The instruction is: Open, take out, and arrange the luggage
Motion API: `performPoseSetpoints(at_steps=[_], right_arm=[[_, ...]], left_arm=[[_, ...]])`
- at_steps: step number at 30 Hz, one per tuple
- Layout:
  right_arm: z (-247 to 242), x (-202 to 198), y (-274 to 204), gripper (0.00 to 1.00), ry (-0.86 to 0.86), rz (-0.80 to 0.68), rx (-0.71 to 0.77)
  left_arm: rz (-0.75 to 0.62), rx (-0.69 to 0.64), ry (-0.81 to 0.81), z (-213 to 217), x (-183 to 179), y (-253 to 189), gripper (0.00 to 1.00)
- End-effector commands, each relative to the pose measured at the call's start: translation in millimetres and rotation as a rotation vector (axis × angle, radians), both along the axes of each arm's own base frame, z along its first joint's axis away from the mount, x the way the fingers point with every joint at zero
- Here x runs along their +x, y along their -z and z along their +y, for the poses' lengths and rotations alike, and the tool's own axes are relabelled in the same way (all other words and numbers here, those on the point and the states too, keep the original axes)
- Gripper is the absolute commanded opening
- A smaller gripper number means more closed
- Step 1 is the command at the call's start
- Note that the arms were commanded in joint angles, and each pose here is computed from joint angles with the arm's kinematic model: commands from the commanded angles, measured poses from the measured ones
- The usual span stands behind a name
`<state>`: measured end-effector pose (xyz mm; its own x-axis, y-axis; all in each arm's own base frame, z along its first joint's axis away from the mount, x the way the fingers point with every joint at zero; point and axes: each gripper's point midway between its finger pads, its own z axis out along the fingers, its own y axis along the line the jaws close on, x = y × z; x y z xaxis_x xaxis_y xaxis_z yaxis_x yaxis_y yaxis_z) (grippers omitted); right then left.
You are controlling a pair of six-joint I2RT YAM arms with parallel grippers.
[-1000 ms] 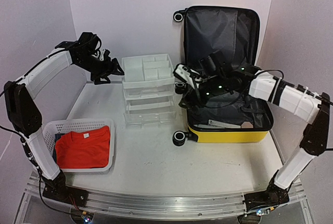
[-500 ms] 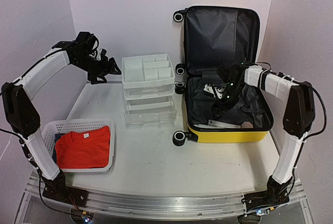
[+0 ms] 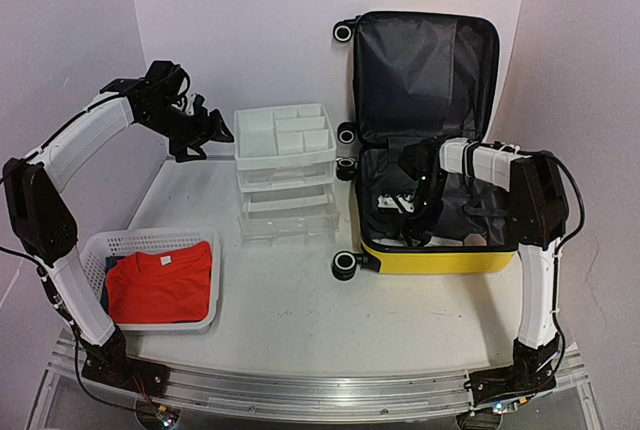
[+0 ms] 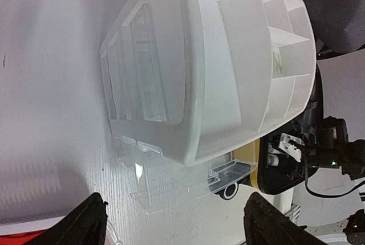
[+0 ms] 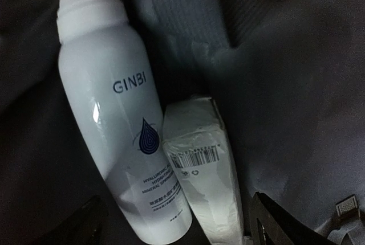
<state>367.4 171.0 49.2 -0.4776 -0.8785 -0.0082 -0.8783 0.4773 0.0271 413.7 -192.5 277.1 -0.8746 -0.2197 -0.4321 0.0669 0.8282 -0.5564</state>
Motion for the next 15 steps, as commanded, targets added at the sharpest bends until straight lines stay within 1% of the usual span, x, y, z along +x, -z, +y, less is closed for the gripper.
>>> performPoseSetpoints(at_steps=[1, 10, 15], right_arm=[[-4, 10, 4, 0.83, -0.060, -0.013, -0.051], [-2, 19, 13, 0.68, -0.070, -0.040, -0.051], [-2, 19, -6, 0.56, -0.078, -0.088, -0.028]], left_arm=[[-0.062, -0.029, -0.017, 1, 6, -26, 0.83], [-0.056, -0.033, -0.035, 3, 6, -27, 0.83], [-0.043, -0.038, -0.035, 1, 7, -23, 0.83]])
